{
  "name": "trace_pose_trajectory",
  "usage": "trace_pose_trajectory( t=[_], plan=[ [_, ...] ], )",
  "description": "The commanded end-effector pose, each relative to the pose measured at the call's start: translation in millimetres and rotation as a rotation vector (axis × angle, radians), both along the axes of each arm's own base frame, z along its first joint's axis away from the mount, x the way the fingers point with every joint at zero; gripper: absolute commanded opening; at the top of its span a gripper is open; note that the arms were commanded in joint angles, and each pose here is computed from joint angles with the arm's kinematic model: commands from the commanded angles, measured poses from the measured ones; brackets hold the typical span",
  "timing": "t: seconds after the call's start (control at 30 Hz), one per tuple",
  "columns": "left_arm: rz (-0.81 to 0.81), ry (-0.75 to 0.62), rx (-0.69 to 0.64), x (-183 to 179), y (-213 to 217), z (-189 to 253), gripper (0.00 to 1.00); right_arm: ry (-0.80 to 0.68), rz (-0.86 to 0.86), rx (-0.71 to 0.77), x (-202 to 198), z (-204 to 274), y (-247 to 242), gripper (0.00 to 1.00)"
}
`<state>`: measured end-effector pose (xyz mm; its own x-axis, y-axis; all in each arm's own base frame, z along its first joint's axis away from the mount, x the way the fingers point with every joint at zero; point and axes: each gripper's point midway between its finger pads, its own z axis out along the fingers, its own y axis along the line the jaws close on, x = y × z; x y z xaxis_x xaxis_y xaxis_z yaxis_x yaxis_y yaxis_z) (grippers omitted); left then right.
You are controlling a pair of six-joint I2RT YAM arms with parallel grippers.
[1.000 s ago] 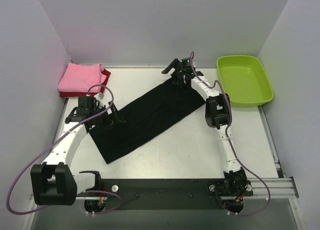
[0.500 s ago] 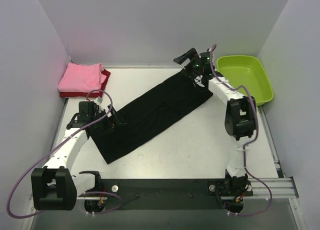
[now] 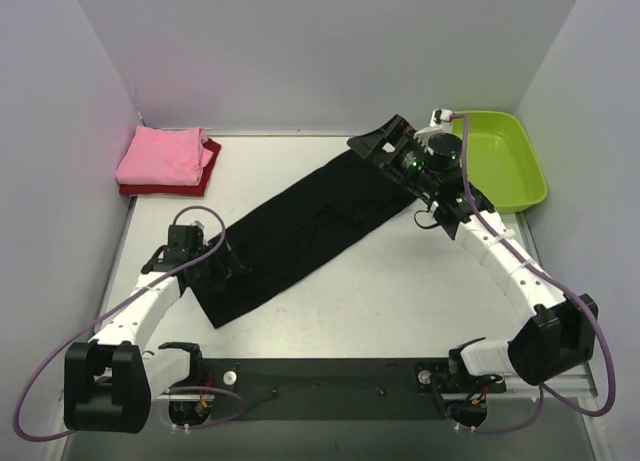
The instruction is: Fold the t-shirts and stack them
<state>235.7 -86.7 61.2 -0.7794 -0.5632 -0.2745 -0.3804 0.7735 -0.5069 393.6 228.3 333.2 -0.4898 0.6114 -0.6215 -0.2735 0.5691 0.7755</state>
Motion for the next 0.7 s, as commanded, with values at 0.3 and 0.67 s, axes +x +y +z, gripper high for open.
trace_pose_trajectory(
  t=[0.3,0.67],
  plan=[
    [0.061,0.049,0.026,-23.2,-11.8,-39.8,0.97,-0.064,-0.003,-0.074,-59.6,6.8,-18.5,1.00],
    [-0.084,0.067,0.030,-66.1,-99.9,-69.5,0.98,-0.017,-0.024,-0.113,-59.7,-3.0,-24.2,1.00]
  ],
)
